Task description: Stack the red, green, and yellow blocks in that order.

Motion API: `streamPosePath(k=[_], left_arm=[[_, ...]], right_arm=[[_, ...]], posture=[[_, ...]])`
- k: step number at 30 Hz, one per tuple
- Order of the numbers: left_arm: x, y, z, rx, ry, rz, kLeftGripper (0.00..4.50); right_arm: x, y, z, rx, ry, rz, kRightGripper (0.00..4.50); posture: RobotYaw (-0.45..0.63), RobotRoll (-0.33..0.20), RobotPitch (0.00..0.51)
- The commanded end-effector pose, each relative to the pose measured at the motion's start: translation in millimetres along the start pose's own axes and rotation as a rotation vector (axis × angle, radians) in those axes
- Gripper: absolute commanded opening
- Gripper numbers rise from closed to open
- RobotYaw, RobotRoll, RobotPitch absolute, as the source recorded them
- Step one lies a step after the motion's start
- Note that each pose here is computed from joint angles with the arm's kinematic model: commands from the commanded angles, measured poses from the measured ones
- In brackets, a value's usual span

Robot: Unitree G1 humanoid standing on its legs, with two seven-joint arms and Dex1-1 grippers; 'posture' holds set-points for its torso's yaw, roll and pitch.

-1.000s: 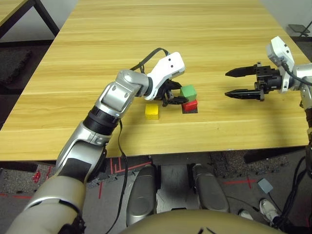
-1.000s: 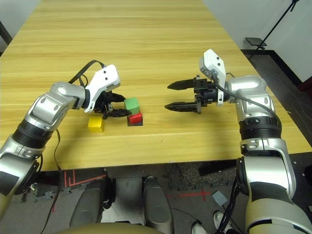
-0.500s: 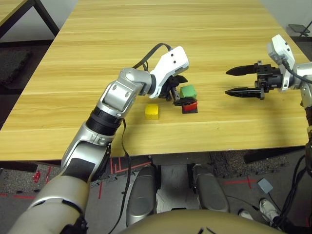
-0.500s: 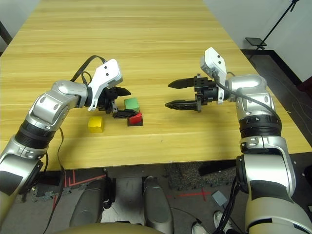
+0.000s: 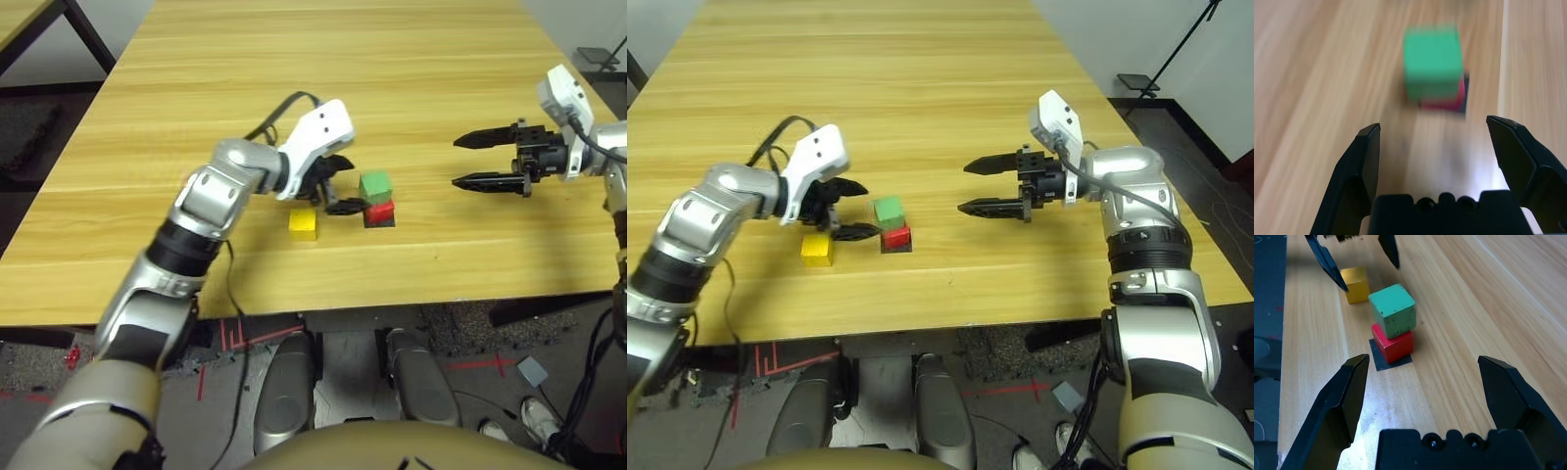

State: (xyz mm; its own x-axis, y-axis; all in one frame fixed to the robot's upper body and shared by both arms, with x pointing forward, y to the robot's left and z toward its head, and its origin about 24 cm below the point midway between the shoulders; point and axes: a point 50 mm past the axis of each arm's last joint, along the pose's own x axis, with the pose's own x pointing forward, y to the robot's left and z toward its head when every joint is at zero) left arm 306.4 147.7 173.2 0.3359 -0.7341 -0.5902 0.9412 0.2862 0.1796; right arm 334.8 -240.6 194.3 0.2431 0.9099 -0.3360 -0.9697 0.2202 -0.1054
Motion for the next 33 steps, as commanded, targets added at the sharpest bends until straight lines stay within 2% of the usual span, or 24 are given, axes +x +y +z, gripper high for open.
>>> streamPosePath(k=[1,5,15,20,23,25,28,29,33], left_arm=[[-10.6,-5.7,-8.5,0.018,0.023,-0.015,4.44],[-13.1,-7.2,-22.0,0.008,0.051,0.001,4.44],[1.2,-7.9,-37.9,0.002,0.055,-0.004,4.44],[5.8,-9.5,-54.0,0.008,0.091,-0.024,4.44],[7.1,-11.0,-57.7,0.001,0.093,-0.029,3.81],[7.3,-9.5,-54.9,-0.001,0.081,-0.015,3.12],[4.1,-4.8,-38.8,0.008,0.040,0.010,2.07],[2.6,-3.6,-32.4,0.005,0.025,0.016,1.93],[-9.0,-0.2,2.7,-0.001,-0.021,0.033,1.94]], right_arm=[[-0.6,-0.8,1.5,-0.007,0.017,0.006,4.50],[2.2,-1.4,2.8,-0.009,0.014,0.014,4.50],[2.2,-3.6,8.2,-0.021,0.017,0.018,4.50],[0.9,-3.2,8.4,-0.019,0.018,0.014,4.50],[0.6,-2.7,7.6,-0.016,0.018,0.011,4.50],[0.5,-2.5,6.9,-0.013,0.018,0.009,4.50],[0.8,-2.5,5.8,-0.010,0.017,0.008,4.50],[1.0,-2.4,5.4,-0.009,0.018,0.008,4.50],[2.0,-2.2,3.9,-0.004,0.016,0.009,4.50]], posture=[[0.19,0.004,0.125],[0.20,-0.002,0.120],[0.19,-0.016,0.114],[0.18,-0.016,0.114],[0.18,-0.015,0.116],[0.18,-0.013,0.116],[0.19,-0.011,0.118],[0.19,-0.010,0.119],[0.20,0.000,0.117]])
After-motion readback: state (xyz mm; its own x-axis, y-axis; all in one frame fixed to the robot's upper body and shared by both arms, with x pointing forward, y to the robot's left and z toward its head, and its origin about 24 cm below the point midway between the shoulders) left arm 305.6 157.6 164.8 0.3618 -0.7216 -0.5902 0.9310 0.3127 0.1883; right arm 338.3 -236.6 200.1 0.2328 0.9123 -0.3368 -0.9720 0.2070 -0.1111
